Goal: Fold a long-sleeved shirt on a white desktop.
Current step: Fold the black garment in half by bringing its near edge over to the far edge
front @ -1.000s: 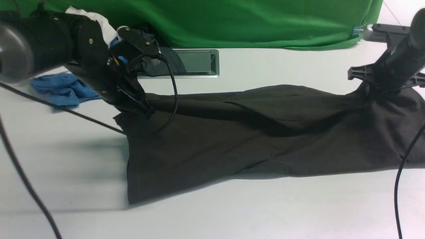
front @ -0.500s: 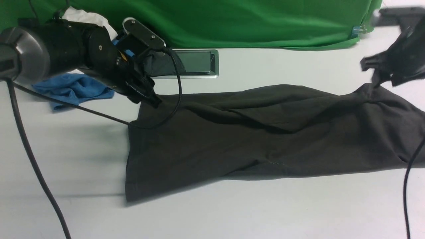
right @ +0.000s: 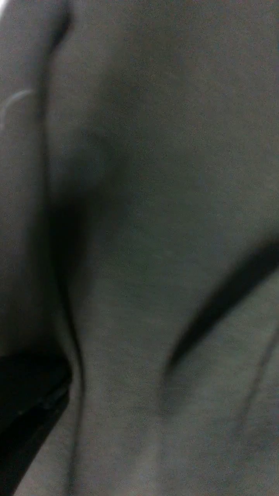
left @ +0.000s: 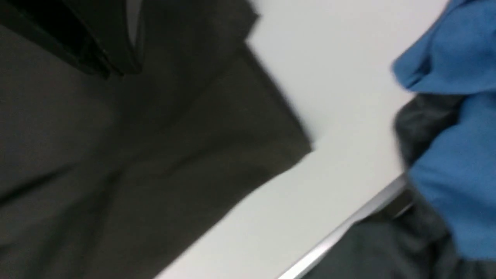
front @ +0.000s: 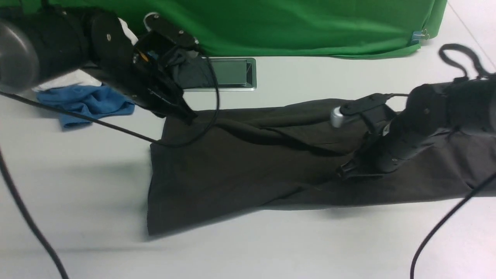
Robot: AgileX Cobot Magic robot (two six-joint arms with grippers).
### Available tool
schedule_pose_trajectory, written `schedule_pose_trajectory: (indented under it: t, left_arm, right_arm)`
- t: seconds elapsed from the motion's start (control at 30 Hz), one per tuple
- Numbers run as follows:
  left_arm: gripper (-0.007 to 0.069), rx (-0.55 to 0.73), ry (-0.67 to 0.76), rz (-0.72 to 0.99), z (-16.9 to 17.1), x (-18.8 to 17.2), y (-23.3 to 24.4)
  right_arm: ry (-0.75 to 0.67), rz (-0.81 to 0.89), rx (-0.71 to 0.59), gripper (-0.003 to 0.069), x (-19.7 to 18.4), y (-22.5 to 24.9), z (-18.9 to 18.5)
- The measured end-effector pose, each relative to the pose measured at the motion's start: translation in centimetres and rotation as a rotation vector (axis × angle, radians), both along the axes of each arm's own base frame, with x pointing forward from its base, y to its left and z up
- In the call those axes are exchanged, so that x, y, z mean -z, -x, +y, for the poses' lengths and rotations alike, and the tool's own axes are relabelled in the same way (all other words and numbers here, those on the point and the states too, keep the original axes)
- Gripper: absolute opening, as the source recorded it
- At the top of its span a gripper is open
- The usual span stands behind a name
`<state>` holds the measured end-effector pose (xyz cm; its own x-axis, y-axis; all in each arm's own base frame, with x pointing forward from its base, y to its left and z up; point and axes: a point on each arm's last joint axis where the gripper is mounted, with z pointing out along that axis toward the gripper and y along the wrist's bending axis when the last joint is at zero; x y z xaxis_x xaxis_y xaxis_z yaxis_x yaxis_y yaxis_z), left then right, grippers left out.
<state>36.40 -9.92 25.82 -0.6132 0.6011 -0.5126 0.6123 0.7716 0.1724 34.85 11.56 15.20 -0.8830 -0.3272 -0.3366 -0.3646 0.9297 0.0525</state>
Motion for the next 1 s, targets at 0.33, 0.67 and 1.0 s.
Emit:
schedule_pose_trajectory:
  t: [0.33,0.67,1.0]
  left_arm:
    - [0.0018,0.087,0.040,0.096,-2.9,2.7,6.9]
    - [0.0018,0.030,0.029,0.090,-1.7,9.2,9.8]
    - [0.0018,0.027,0.027,0.096,-1.7,9.6,9.9]
  right_arm:
    - [-0.032,-0.072,0.013,0.0029,-1.4,-2.8,0.9]
    - [-0.029,-0.059,0.011,0.0029,0.0,-4.2,1.4]
    - [-0.114,-0.435,0.057,0.0029,-1.5,-9.0,2.1]
